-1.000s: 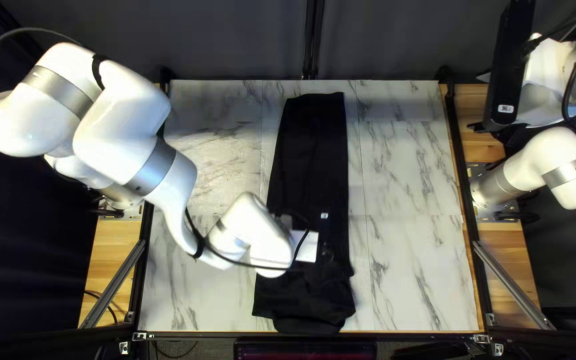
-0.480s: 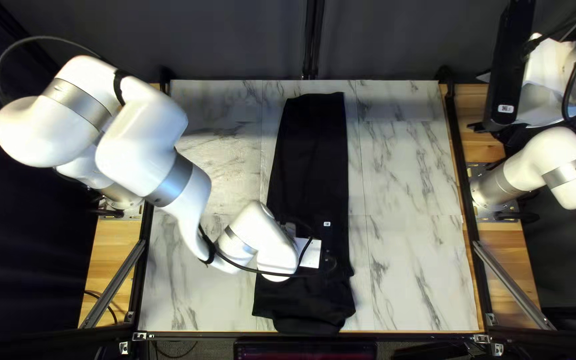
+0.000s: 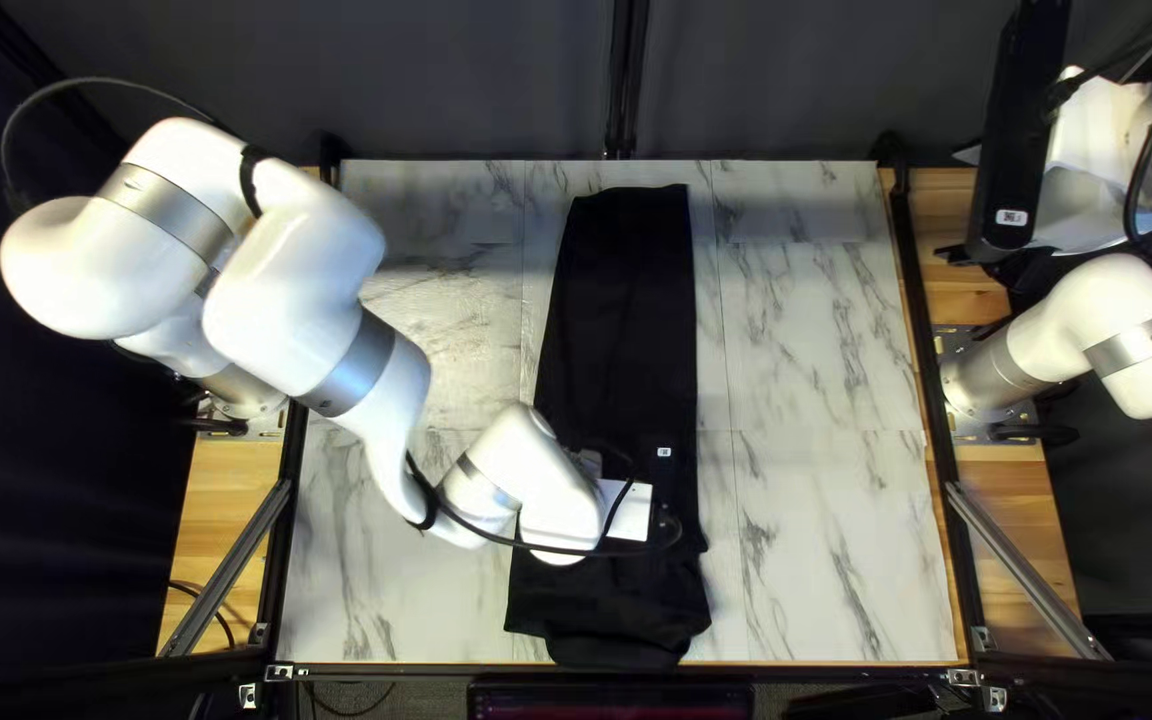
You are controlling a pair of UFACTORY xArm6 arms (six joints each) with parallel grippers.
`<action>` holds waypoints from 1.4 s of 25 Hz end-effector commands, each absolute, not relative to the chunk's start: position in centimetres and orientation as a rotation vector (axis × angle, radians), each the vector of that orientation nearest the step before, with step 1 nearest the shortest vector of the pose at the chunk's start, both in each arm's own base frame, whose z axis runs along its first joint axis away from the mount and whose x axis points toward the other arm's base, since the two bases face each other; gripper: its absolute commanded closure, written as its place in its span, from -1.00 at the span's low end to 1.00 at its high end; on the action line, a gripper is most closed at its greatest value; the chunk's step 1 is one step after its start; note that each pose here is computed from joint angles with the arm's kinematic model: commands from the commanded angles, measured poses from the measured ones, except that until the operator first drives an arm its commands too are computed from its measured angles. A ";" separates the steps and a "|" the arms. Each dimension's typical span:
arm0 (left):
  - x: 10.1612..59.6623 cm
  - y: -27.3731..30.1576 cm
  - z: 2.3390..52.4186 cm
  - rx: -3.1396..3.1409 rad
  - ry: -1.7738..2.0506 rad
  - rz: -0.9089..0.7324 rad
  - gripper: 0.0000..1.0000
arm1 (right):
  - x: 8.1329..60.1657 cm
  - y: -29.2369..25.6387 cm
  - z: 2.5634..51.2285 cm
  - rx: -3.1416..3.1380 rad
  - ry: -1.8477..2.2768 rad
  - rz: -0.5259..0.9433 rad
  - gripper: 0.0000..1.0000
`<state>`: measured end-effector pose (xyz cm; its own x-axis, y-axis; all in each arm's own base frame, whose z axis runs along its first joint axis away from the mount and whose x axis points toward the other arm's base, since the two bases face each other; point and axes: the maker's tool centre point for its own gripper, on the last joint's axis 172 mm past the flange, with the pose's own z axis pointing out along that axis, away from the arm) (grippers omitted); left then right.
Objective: Fold t-shirt
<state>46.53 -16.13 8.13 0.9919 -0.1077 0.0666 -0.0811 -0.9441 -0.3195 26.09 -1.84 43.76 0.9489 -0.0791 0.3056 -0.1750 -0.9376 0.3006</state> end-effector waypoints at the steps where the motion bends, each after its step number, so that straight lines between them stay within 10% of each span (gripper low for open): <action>1: 46.1 -14.5 10.3 -2.795 0.135 -0.149 -1.00 | 26.1 -1.8 43.8 2.775 -0.186 0.416 -1.00; 11: 47.7 0.8 15.4 -2.833 0.132 -0.228 -1.00 | 26.1 -1.8 43.8 2.775 -0.186 0.416 -1.00; 25: 48.0 1.9 14.6 -2.819 0.140 -0.248 -1.00 | 26.1 -1.8 43.8 2.775 -0.186 0.416 -1.00; 35: 49.1 19.0 9.2 -2.671 0.374 -0.228 -1.00 | 26.1 -1.8 43.8 2.775 -0.186 0.416 -1.00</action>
<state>49.18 15.11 11.23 0.9615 -0.2375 0.1385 -0.1649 -0.9013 -0.4006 26.09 -1.84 43.76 0.9489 -0.0791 0.3056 -0.1750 -0.9376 0.3006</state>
